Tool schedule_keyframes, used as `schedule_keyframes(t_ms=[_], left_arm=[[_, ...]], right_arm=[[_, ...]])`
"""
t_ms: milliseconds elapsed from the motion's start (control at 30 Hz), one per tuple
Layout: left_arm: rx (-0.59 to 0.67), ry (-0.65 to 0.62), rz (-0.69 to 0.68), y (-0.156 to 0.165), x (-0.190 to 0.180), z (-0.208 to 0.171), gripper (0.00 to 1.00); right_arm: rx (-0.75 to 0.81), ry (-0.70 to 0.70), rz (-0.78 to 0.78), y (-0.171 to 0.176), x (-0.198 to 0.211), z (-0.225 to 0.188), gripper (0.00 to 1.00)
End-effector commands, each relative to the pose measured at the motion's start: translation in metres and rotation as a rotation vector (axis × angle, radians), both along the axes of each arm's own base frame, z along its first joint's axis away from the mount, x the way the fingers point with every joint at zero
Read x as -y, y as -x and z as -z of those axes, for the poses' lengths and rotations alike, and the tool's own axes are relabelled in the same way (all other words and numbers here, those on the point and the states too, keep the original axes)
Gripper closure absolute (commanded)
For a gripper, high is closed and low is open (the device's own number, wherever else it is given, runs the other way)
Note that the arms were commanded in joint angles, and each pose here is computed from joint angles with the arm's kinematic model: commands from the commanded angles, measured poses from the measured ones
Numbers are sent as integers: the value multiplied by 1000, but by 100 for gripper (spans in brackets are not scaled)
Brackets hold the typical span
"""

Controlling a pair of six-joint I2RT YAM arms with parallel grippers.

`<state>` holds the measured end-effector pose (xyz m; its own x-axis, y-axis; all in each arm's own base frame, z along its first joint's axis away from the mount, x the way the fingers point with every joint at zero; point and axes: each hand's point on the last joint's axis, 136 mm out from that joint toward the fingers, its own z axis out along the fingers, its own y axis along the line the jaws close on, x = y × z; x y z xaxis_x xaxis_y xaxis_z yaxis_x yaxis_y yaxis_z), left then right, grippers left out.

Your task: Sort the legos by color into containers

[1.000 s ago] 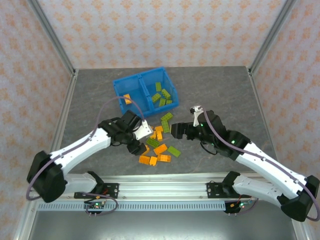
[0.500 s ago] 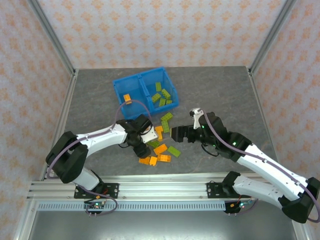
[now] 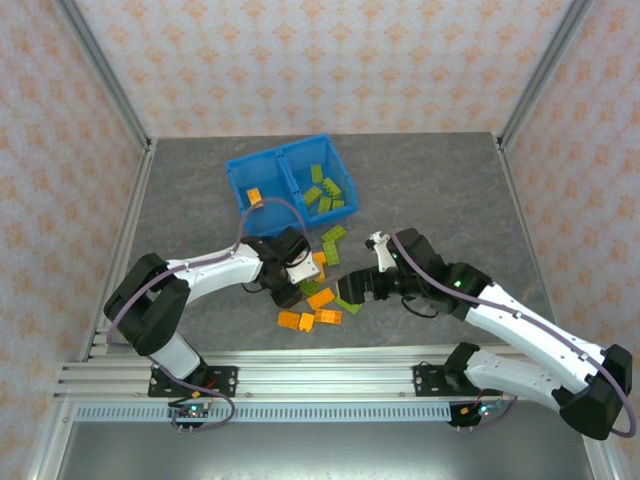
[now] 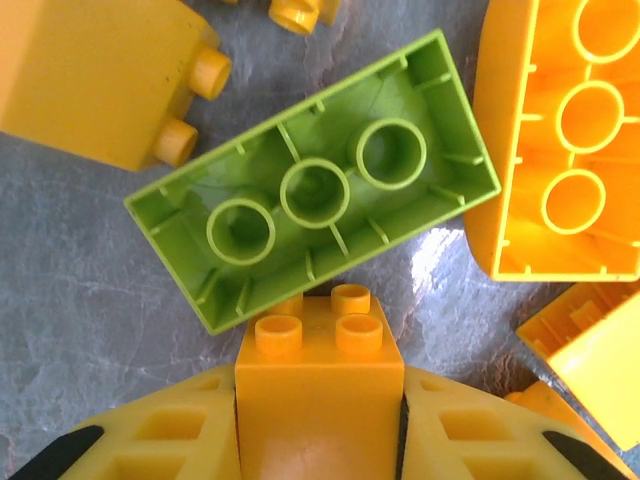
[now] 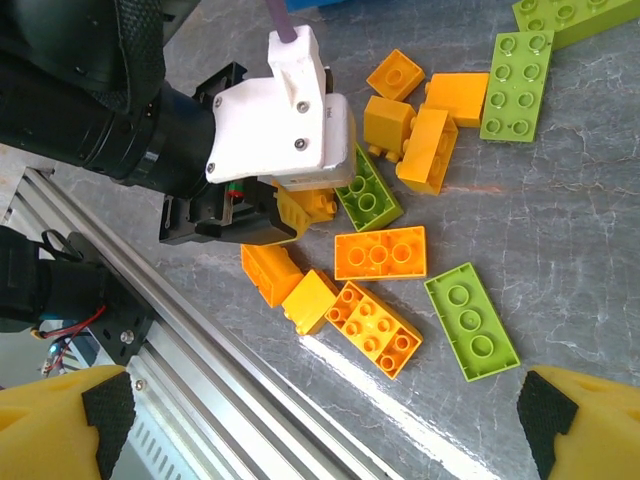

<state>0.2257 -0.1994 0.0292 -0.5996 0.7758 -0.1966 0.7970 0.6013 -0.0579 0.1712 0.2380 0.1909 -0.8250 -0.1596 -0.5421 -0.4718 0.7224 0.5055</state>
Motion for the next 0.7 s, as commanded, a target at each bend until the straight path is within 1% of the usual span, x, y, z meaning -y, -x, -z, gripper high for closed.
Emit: schedule_keyframes(t_ms=[0, 100, 200, 300, 400, 467, 533, 667], left_arm=[[-11, -4, 13, 1, 1, -1, 71], [32, 35, -6, -3, 5, -16, 72], [149, 73, -37, -18, 6, -55, 73], [301, 114, -97, -47, 3, -110, 75], [428, 121, -214, -87, -15, -154, 74], [492, 116, -352, -123, -37, -175, 74], [528, 102, -527, -159, -64, -187, 74], [527, 107, -864, -213, -110, -191, 74]], right_arm=[[5, -16, 13, -1, -1, 0, 0], [7, -16, 1, 0, -1, -1, 0], [16, -16, -12, 1, -2, -7, 0], [51, -32, -3, -4, -3, -20, 0], [128, -52, 66, -18, 2, -38, 0], [188, -45, 151, -30, 12, -47, 0], [228, -43, 200, -37, 19, -53, 1], [245, -42, 246, -40, 28, -58, 1]])
